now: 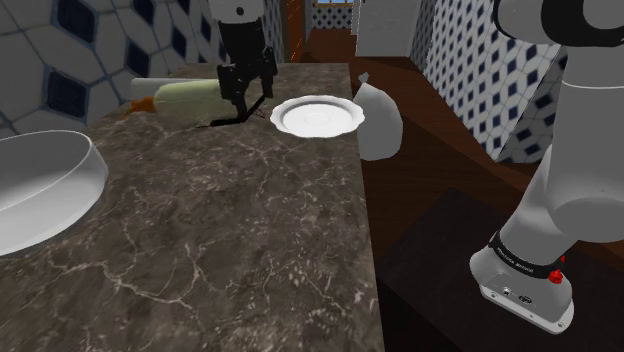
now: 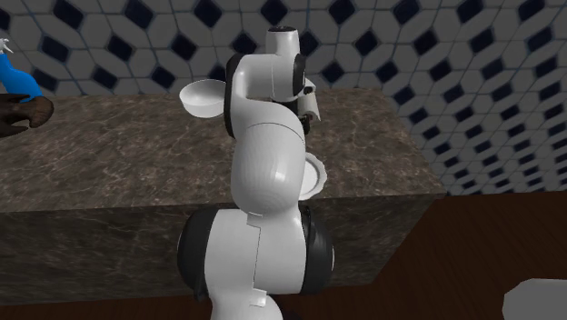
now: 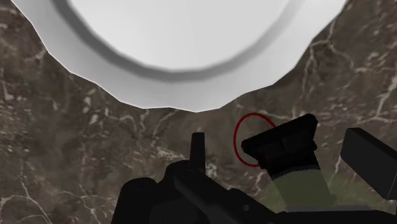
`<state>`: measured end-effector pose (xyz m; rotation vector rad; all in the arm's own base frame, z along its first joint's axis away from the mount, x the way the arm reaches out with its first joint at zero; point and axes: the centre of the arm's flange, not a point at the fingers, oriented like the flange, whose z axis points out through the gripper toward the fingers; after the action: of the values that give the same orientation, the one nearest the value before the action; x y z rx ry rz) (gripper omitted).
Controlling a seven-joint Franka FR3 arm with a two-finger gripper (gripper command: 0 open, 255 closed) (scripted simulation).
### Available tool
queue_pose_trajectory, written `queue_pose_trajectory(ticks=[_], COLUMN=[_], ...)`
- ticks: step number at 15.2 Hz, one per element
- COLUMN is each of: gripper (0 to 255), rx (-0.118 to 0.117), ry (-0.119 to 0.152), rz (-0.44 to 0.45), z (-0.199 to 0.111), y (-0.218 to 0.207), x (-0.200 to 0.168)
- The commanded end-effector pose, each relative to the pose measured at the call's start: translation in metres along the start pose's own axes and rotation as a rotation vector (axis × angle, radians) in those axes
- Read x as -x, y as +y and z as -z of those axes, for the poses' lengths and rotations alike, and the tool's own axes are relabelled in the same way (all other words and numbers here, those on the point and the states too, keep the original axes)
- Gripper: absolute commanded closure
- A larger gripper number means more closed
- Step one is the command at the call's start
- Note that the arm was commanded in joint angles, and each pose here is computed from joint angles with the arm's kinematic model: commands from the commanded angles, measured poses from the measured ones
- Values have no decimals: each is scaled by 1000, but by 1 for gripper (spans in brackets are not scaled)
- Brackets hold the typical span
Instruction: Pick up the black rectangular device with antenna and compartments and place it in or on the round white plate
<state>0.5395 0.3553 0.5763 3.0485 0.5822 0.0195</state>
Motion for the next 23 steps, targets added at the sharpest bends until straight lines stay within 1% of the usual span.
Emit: queue_pose_trajectory(ticks=[1,6,7,16,23], gripper=[0,0,255,255,255], rx=[0,0,0,0,0], ry=[0,0,0,0,0], rz=[0,0,0,0,0], z=[-2,-2,-2,-2,35], y=[1,1,1,1,2], x=[0,0,0,0,0])
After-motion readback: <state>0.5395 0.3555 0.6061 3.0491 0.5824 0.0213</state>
